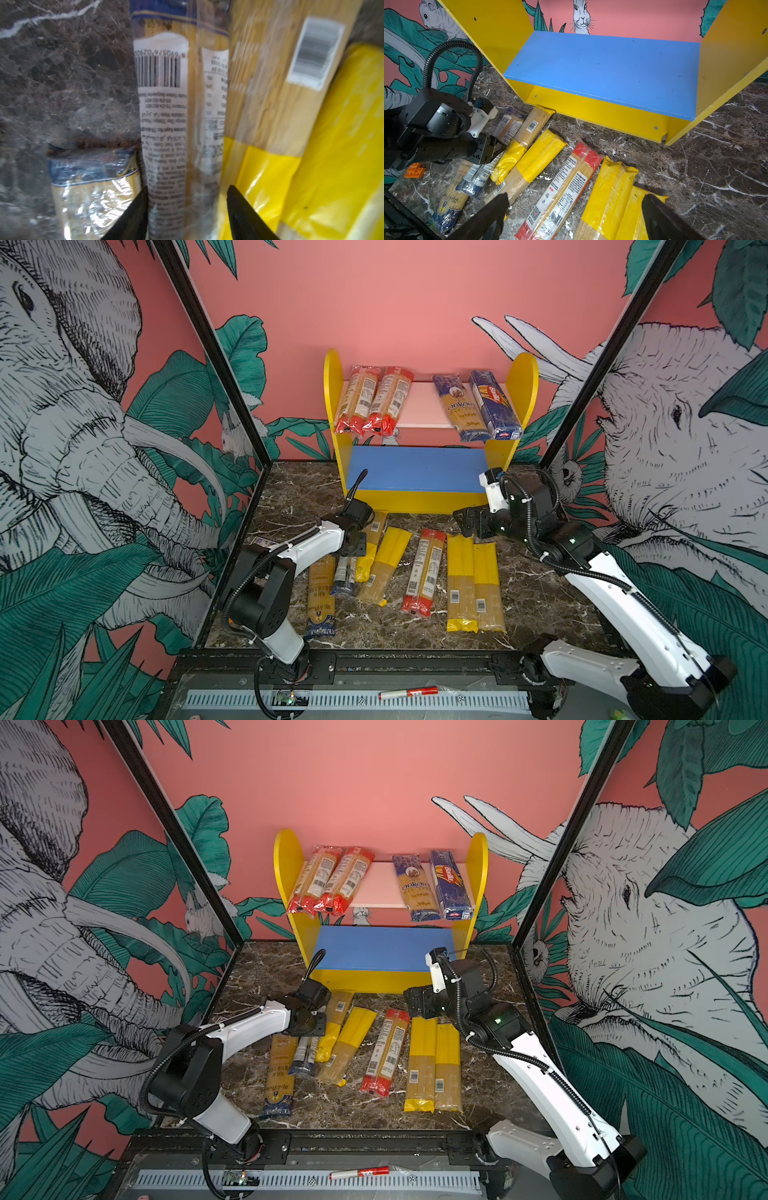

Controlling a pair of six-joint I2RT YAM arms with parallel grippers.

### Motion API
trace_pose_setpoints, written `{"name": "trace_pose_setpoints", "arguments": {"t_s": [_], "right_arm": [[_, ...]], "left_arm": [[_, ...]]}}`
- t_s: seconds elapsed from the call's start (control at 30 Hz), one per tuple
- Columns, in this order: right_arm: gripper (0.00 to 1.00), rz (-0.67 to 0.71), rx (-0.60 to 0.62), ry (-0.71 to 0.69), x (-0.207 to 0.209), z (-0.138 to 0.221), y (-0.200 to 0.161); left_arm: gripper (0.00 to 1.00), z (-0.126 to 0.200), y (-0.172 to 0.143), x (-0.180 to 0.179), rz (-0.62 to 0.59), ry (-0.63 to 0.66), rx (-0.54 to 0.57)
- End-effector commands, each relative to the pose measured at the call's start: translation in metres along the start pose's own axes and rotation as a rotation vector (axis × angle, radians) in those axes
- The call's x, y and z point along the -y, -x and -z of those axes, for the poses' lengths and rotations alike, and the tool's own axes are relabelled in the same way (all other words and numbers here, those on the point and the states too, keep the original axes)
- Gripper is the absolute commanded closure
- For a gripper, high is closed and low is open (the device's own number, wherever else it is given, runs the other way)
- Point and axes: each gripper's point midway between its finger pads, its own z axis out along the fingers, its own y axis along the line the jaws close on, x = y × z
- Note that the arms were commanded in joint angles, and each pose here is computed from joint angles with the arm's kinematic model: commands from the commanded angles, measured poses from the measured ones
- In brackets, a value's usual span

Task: Arrange pasta packages on shelves
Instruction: Move the pasta bag to the pasta bags.

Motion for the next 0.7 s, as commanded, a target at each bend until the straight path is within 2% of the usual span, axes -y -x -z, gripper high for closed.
{"name": "trace_pose_setpoints", "arguments": {"t_s": [0.0, 0.1, 0.23, 0.4, 0.67], "right_arm": [[0.01, 0.01, 0.035, -0.012, 0.002, 0.008, 0.01], [0.01, 0.009, 0.033, -0.008, 0.001, 0.006, 0.009], [0.01, 0.004, 0.026, 0.009, -0.002, 0.001, 0.009], [0.01, -0.011, 0.022, 0.033, -0.006, -0.004, 0.011], [0.01, -0.032, 0.023, 0.041, -0.008, 0.002, 0.011]], "left_arm": [[0.3, 0.009, -0.005, 0.004, -0.002, -0.039, -0.002], [0.21, 0.011, -0.027, -0.003, 0.016, -0.046, -0.025], [0.2, 0.019, -0.053, -0.012, 0.039, -0.056, -0.039], [0.19, 0.03, -0.072, -0.024, 0.053, -0.041, -0.031], [0.22, 0.008, -0.089, -0.013, 0.071, -0.101, -0.074]]}}
